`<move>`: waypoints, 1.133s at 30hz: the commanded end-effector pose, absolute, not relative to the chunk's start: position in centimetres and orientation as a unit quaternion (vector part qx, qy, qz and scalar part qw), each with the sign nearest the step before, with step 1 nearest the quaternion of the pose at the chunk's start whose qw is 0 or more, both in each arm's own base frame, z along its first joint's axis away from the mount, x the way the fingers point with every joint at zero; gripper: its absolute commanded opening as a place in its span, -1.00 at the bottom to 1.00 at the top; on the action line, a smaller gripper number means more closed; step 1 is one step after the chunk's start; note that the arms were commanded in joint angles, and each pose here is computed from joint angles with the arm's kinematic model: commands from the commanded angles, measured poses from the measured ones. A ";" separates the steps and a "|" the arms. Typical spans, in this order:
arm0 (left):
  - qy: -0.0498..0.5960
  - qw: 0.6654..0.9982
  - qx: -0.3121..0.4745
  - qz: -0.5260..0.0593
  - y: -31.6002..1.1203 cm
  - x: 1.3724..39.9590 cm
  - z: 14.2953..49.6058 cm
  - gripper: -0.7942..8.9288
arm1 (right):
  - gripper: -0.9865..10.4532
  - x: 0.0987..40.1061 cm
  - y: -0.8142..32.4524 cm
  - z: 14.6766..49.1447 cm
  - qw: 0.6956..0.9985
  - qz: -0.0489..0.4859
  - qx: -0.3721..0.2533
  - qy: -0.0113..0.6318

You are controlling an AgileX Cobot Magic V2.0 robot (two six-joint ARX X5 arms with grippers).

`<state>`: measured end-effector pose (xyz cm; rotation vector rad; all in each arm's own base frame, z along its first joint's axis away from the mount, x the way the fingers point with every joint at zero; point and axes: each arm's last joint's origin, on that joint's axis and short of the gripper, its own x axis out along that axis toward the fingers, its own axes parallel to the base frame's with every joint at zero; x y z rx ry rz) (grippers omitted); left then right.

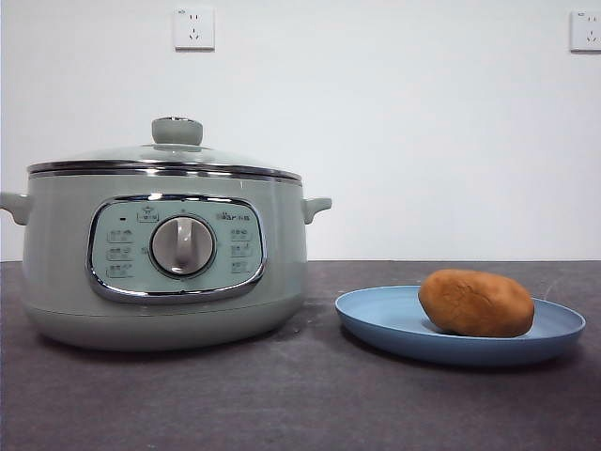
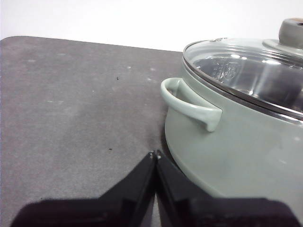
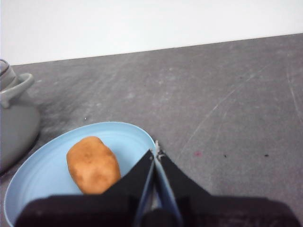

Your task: Take the potato out from the steamer,put the potato on the plate,close the lid

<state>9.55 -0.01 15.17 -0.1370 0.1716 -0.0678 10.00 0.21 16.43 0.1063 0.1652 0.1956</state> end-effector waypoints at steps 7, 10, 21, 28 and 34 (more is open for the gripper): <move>0.090 0.993 -0.073 -0.030 0.0 9.6 14.8 -0.84 | -0.83 9.6 0.2 15.0 0.990 0.092 0.069 0.084; 0.090 0.993 -0.073 -0.030 0.0 9.6 14.8 -0.84 | -0.83 9.6 0.2 14.9 0.990 0.088 0.069 0.086; 0.090 0.993 -0.073 -0.030 0.0 9.6 14.8 -0.84 | -0.83 9.6 0.2 15.0 0.990 0.085 0.068 0.084; 0.090 0.993 -0.073 -0.030 0.0 9.6 14.8 -0.84 | -0.83 9.6 0.2 15.0 0.990 0.085 0.068 0.084; 0.090 0.993 -0.073 -0.030 0.0 9.6 14.8 -0.84 | -0.83 9.6 0.2 15.0 0.990 0.085 0.068 0.084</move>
